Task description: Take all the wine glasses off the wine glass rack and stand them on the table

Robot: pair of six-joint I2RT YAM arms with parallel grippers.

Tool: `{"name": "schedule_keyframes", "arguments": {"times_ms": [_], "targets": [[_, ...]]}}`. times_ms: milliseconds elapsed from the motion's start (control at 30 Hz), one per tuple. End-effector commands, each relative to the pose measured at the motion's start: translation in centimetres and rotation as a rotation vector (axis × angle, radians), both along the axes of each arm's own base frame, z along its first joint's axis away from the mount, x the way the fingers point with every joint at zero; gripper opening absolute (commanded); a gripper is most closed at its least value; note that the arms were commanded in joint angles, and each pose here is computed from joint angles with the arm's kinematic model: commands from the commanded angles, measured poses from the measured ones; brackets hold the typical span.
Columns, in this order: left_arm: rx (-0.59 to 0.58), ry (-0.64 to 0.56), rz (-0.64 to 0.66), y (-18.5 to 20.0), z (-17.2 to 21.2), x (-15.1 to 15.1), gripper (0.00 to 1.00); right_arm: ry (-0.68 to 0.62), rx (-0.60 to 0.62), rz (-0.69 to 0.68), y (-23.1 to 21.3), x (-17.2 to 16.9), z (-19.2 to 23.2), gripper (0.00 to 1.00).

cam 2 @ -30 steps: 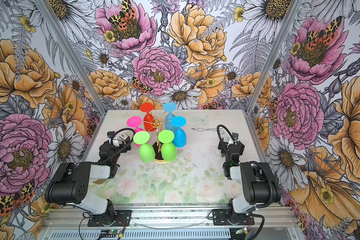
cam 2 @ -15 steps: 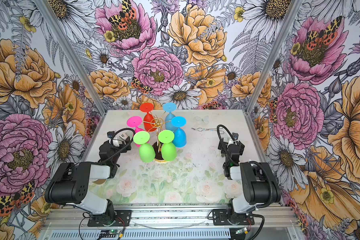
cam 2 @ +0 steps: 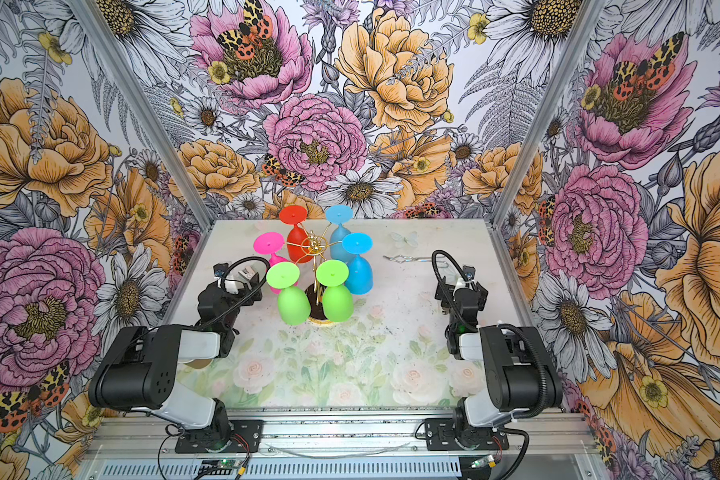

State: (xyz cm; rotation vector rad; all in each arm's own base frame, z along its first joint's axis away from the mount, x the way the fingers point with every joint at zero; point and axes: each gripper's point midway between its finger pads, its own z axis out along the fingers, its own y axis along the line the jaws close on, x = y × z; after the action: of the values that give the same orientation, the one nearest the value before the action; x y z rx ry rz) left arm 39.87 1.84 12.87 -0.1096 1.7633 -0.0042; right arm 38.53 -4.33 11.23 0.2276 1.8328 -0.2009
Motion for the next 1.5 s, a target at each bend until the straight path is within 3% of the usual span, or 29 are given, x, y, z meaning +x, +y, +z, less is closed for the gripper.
{"name": "schedule_keyframes", "arguments": {"times_ms": [0,300,667,933,1267,1467], "targets": [[-0.044,-0.079,0.093,2.1,2.7,-1.3,0.99,-0.041,-0.025,-0.041,-0.5,-0.1,3.1,0.99],[-0.140,-0.049,0.188,3.4,5.6,-3.9,0.99,0.045,0.128,-0.052,0.7,-1.6,7.5,0.93],[-0.217,-0.011,0.166,0.8,10.9,-6.0,0.99,0.170,0.481,0.425,11.6,-4.4,13.0,0.82],[-0.224,0.047,0.022,-3.1,15.7,-8.8,0.99,0.183,0.707,0.642,16.9,-7.8,18.2,0.79],[-0.198,0.095,-0.242,-7.1,18.1,-12.4,0.99,0.240,0.771,0.960,25.1,-11.9,22.9,0.75],[-0.186,0.054,-0.273,-7.4,18.7,-13.5,0.99,0.315,0.767,1.028,28.6,-12.1,22.4,0.69]]}}
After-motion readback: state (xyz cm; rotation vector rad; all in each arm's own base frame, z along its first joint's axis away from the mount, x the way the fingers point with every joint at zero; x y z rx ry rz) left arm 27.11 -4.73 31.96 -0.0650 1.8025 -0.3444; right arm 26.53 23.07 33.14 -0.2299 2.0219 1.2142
